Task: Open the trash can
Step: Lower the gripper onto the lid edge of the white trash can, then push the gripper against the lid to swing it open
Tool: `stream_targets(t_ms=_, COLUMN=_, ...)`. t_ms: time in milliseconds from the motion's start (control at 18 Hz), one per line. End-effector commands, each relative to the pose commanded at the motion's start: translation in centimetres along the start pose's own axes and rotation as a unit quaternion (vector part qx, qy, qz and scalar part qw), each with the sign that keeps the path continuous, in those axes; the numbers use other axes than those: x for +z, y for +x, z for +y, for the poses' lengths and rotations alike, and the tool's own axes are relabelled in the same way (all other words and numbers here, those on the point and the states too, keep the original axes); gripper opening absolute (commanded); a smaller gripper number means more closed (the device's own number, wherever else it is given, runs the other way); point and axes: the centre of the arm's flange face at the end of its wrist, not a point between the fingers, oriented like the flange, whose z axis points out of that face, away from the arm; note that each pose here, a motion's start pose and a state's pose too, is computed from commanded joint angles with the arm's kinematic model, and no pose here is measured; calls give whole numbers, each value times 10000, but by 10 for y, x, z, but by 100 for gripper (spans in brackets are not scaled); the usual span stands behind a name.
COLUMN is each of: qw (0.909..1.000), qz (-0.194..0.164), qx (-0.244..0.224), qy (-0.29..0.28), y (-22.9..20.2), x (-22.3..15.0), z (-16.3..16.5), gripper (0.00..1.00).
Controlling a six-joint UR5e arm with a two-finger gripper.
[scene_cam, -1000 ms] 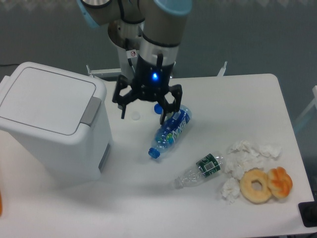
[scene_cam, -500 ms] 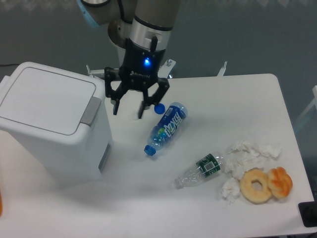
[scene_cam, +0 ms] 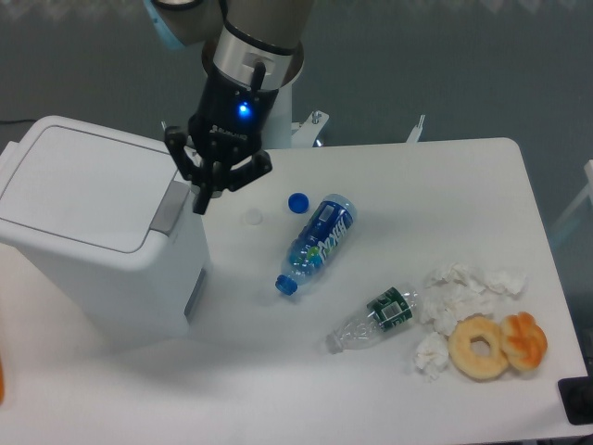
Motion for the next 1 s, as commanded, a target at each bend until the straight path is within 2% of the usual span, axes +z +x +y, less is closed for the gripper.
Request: stream_targets(t_ms=1000, qw=9999, qz=42, qx=71, qy=-83, y=0, x=22, z=8, gripper=6)
